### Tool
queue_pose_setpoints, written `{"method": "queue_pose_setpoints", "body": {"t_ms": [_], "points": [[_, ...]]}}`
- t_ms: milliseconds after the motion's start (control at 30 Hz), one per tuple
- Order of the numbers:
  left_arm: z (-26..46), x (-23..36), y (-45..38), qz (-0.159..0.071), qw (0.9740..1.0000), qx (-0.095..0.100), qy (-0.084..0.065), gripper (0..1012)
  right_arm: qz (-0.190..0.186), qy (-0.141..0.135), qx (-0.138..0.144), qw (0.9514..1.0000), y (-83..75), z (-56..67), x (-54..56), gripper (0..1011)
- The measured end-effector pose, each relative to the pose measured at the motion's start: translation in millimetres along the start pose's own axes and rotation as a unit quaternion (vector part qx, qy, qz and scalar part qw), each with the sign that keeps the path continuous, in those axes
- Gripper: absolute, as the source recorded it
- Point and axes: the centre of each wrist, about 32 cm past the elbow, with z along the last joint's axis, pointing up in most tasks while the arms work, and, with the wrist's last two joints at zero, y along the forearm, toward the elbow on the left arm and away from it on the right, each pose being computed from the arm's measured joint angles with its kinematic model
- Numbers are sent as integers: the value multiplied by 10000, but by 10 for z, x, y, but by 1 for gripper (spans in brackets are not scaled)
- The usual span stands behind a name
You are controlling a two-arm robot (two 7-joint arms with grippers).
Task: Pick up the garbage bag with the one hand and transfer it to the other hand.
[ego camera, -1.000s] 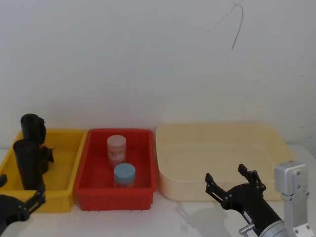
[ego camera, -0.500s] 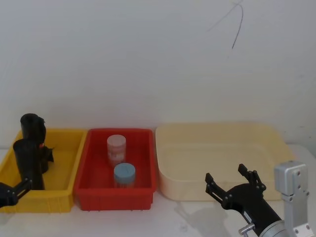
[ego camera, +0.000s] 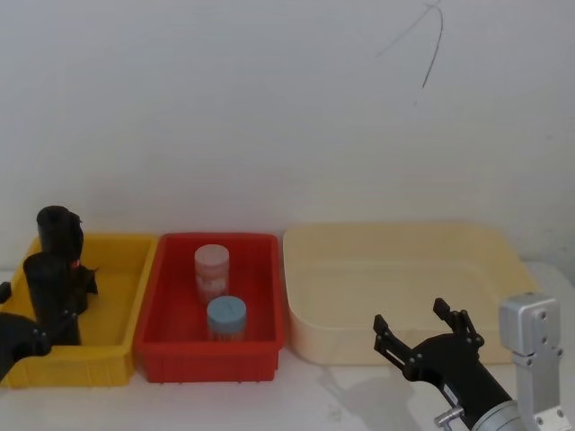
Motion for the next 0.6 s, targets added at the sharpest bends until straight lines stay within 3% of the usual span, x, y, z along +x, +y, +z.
{"method": "queue_pose_setpoints", "body": {"t_ms": [267, 433, 600], "points": [[14, 4, -150, -23, 10000, -16, -72, 1001, 0, 0, 0, 10000, 0, 0, 0, 1000], [24, 3, -200, -31, 9999, -27, -102, 997, 0, 0, 0, 10000, 0, 0, 0, 1000], [27, 3, -234, -37, 9999, -34, -120, 897, 0, 0, 0, 10000, 0, 0, 0, 1000]]}}
